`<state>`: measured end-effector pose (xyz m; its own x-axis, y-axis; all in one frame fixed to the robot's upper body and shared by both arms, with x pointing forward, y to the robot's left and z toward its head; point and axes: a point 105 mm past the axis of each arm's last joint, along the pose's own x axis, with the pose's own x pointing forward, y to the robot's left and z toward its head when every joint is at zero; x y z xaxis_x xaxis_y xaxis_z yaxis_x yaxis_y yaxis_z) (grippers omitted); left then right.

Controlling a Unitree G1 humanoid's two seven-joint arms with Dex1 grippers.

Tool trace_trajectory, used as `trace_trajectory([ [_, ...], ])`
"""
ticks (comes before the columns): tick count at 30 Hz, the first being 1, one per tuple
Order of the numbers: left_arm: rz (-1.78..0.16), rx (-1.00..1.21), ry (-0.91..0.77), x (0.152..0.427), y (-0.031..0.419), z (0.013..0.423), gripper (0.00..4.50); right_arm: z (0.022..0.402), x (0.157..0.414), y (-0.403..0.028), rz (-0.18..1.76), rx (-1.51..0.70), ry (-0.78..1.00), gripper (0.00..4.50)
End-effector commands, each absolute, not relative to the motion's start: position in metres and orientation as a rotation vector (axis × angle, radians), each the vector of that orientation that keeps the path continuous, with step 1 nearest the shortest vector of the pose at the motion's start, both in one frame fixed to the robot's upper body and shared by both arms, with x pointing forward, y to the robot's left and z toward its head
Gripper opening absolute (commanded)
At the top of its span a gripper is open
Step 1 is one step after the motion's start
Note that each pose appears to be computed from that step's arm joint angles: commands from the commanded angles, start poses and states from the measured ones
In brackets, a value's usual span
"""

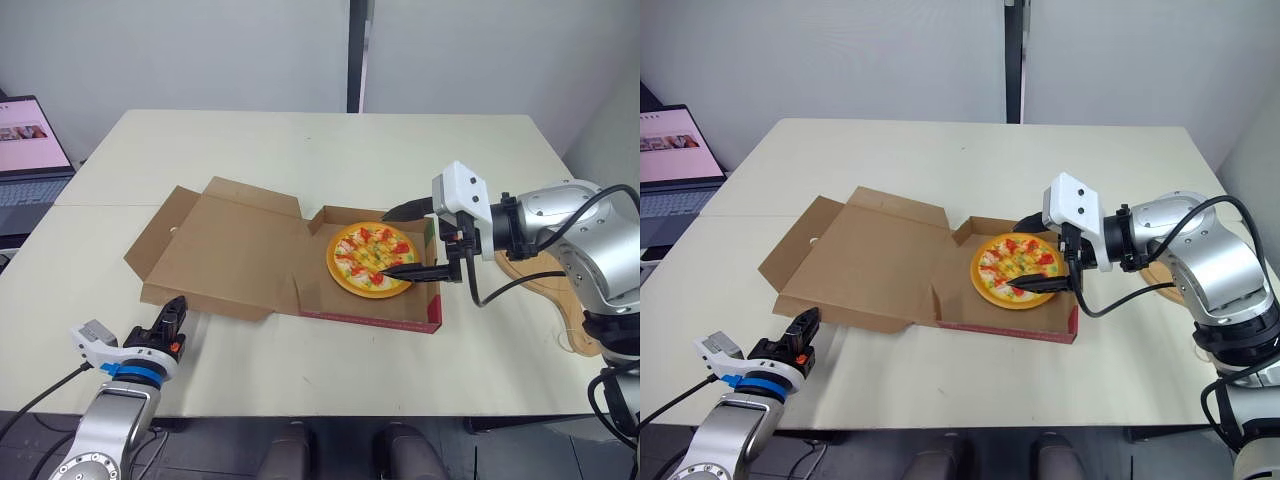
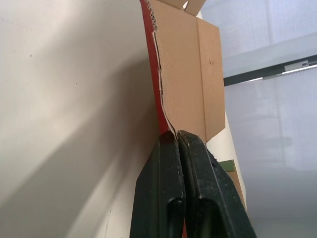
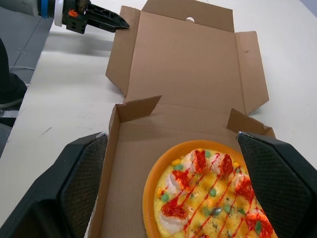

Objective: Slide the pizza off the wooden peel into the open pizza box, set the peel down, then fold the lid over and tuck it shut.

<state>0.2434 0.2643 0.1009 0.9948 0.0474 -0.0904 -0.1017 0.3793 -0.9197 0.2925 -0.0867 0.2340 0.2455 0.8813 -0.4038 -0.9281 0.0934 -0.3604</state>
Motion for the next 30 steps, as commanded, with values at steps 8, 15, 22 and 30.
trace_trajectory([
  [8, 0.021, -1.095, 0.004, 0.244, 0.261, 0.115, 0.03, 0.248, 0.292, -0.087, 1.317, -0.644, 0.038, 4.5],
  [15, -0.081, -1.016, -0.026, 0.245, 0.255, 0.133, 0.03, 0.252, 0.303, -0.088, 1.258, -0.611, 0.01, 4.5],
  [22, -0.315, -0.928, -0.049, 0.245, 0.23, 0.165, 0.03, 0.246, 0.315, -0.089, 1.162, -0.667, -0.023, 4.5],
  [30, -0.556, -0.825, -0.093, 0.243, 0.202, 0.206, 0.03, 0.246, 0.327, -0.094, 1.1, -0.634, 0.002, 4.5],
])
